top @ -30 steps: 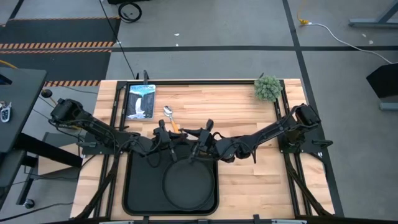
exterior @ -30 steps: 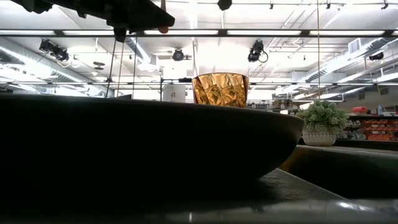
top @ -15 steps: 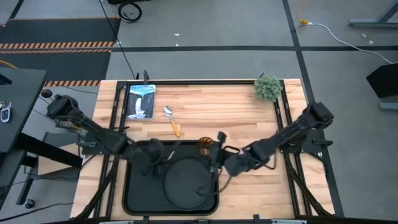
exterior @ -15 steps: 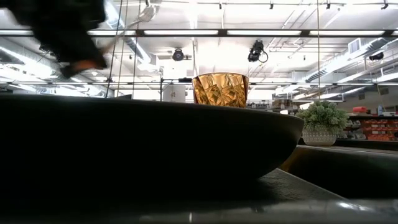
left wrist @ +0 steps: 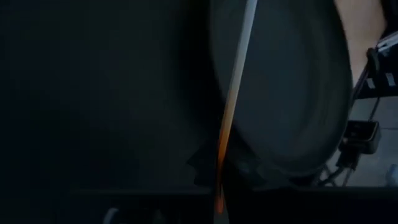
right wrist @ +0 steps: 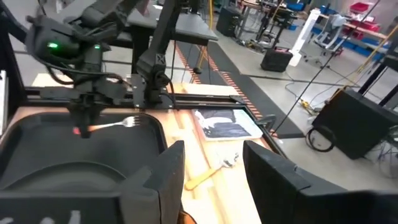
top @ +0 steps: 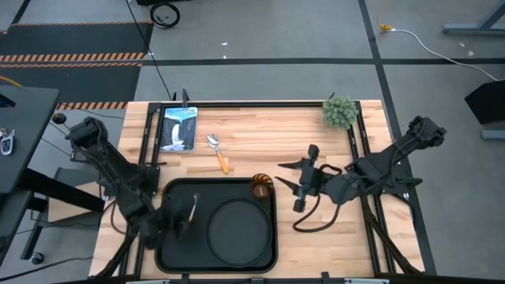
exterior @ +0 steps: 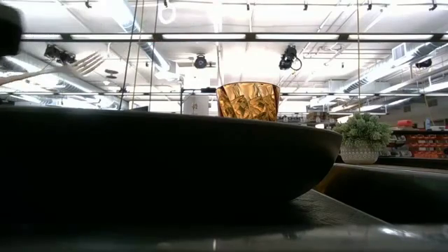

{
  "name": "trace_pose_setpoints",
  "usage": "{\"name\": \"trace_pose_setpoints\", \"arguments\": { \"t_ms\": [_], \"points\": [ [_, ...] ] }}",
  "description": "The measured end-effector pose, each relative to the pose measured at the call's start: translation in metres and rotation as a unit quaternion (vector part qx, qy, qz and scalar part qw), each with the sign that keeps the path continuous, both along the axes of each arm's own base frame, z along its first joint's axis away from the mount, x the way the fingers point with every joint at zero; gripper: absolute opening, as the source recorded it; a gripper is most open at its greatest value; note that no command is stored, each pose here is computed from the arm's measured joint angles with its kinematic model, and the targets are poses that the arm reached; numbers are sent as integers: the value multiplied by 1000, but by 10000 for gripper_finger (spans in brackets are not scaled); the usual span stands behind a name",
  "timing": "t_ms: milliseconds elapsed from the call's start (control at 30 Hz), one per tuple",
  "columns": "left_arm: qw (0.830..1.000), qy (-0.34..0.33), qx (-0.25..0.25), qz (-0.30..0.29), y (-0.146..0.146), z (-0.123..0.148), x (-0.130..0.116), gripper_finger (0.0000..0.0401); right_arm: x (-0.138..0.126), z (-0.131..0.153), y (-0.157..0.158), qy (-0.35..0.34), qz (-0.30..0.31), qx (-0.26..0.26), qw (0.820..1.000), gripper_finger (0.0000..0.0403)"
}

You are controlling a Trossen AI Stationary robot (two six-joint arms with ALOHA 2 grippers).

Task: Pick and place plate/cup/fork/spoon on tray
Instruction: Put the orange fork to the left of the black plate on the black tray

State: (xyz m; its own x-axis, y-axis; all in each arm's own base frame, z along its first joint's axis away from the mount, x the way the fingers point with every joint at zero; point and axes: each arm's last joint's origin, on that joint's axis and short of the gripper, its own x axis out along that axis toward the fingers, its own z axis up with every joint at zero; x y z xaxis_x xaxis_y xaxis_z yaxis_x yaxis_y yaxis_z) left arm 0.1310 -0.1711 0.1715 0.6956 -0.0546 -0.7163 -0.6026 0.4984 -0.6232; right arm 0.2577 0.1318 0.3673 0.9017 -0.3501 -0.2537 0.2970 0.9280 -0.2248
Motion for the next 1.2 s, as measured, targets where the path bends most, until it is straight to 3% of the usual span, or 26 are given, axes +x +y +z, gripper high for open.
{"name": "trace_pose_setpoints", "arguments": {
  "t_ms": [200,467,733,1200],
  "points": [
    [996,17,-77,51,-27,-25,-8,16,-2,0,-2,12,-11,-37,999,169],
    [983,-5,-157,94,-48,-48,3,16,-11,9,-9,14,-31,-75,997,169],
    [976,-11,-178,122,-45,-50,15,19,-16,8,-14,30,-34,-79,996,168],
    [979,21,-164,116,-41,-53,16,82,-15,8,-14,20,-39,-57,997,168]
  ]
}}
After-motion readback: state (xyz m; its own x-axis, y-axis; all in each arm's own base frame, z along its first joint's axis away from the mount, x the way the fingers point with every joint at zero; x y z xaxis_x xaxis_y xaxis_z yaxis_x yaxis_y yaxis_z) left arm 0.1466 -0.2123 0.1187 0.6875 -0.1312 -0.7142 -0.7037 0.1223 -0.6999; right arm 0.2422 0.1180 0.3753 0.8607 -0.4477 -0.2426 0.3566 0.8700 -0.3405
